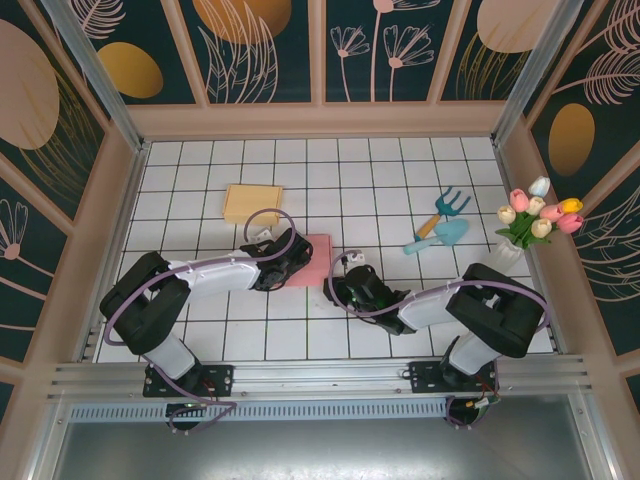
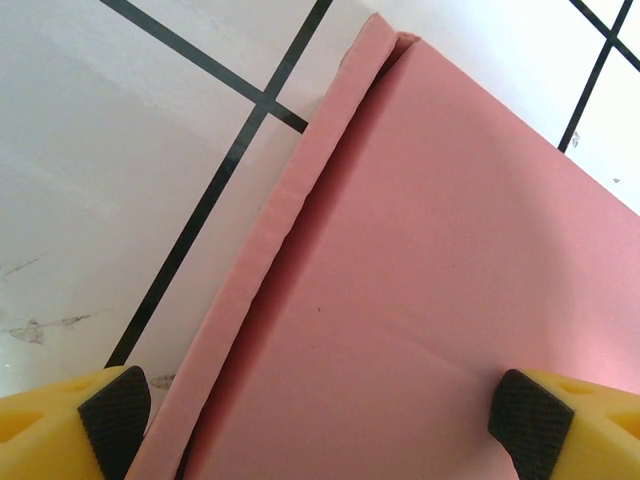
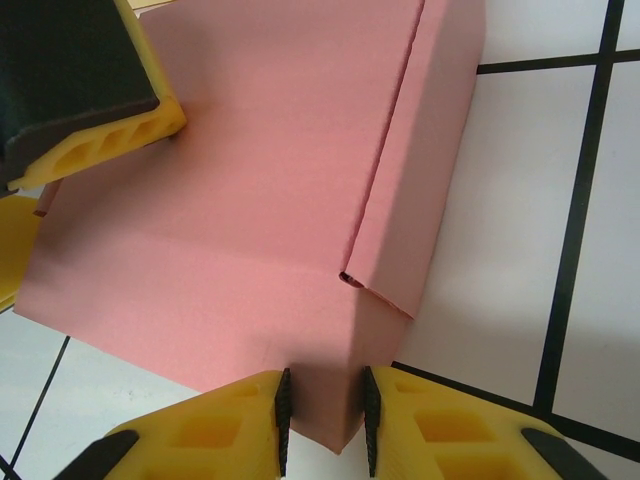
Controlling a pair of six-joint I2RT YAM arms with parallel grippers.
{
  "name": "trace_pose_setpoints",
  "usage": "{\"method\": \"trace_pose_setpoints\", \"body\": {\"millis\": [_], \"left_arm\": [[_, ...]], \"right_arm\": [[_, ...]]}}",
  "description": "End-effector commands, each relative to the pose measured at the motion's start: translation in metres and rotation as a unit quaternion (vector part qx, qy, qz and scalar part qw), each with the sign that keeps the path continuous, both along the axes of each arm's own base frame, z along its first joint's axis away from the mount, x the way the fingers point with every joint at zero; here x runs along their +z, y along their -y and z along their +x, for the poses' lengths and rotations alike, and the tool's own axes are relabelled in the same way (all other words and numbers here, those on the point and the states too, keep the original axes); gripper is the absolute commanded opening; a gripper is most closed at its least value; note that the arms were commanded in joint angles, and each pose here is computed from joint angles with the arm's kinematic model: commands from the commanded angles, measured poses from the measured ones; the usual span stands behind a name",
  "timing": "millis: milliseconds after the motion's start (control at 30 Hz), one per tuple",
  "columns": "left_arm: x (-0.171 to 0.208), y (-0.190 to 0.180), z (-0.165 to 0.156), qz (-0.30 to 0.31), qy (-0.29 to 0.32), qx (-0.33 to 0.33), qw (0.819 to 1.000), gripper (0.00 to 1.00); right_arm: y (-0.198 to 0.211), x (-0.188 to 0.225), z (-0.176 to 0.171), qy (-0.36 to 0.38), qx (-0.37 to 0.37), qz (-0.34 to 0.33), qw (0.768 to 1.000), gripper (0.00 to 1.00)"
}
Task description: Fold the paper box
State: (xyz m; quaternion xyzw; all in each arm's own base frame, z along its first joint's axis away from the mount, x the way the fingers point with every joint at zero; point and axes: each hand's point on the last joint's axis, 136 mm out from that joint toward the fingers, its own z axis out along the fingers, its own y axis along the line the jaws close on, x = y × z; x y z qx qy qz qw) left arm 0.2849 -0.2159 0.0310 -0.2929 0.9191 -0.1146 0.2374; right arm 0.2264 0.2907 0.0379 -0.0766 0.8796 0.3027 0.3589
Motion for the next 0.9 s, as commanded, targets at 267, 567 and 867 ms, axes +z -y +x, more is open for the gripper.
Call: {"method": "trace_pose_setpoints", "body": {"millis": [267, 567, 867], "left_arm": [[-0.047, -0.037, -0.045, 0.084, -0.108, -0.012, 0.991, 0.92], [-0.047, -0.039, -0.045, 0.088, -0.108, -0.012, 0.990, 0.92], [-0.056, -0.039, -0.046, 0.092, -0.117, -0.015, 0.989, 0.92]], "right_arm": [[0.012, -0.007, 0.003, 0.009, -0.020, -0.039, 0.999, 0.29], [0.017, -0.011, 0.005, 0.012, -0.030, -0.052, 0.998, 0.28], [0.021, -0.019, 0.007, 0.024, -0.030, -0.065, 0.997, 0.28]]}}
